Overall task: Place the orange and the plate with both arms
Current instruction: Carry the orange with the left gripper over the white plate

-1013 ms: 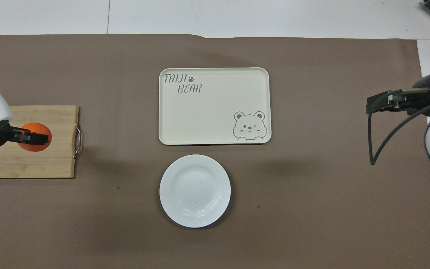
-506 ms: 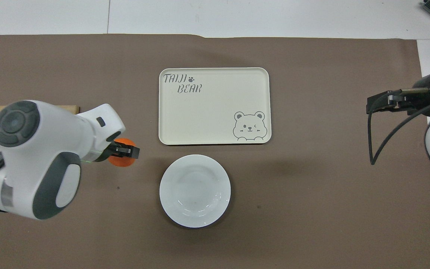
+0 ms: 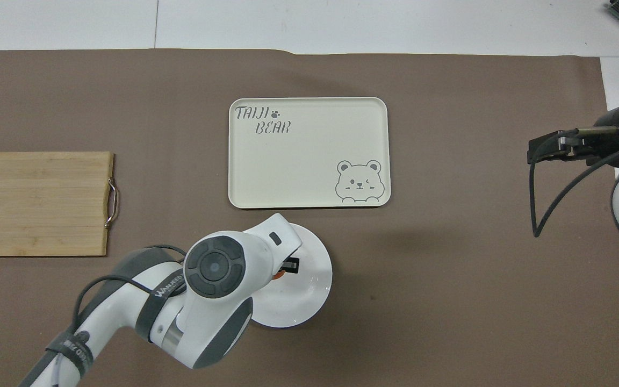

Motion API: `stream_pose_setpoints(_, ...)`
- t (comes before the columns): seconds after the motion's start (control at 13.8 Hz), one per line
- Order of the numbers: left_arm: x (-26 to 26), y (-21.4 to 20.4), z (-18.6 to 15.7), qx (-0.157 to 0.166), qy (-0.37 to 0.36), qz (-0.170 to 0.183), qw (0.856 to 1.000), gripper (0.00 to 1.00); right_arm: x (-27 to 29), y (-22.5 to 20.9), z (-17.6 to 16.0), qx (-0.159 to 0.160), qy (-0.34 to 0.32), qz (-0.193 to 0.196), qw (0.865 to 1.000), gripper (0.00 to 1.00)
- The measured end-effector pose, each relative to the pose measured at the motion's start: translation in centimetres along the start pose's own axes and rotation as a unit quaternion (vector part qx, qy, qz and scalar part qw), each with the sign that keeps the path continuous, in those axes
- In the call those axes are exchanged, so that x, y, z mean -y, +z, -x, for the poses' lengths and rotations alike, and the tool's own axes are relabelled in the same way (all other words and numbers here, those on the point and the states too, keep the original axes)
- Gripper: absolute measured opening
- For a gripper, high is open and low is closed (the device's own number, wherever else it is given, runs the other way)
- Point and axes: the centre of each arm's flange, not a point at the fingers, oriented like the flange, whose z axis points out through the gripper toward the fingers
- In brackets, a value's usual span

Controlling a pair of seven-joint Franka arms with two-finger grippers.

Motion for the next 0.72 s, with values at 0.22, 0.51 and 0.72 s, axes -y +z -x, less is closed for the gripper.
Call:
stream_pose_setpoints(0.22,-1.5,2.3,1.5,0.007,0.002,-0.006,1.0,0.78,-0.4,0.0,0.0,0.0,0.003,0.0,1.0,1.0)
stream_pose_setpoints(0.51,-1.2,2.7,1.7,0.012,0.0,-0.009,1.0,0.77,-0.3,0.2,0.0,0.003,0.004,-0.004,1.0,1.0)
stream_pose_setpoints(0.72,-1.2,2.7,1.7,0.011,0.0,-0.009,1.0,0.85,0.5,1.0,0.5,0.014,0.003,-0.023,1.0,1.0)
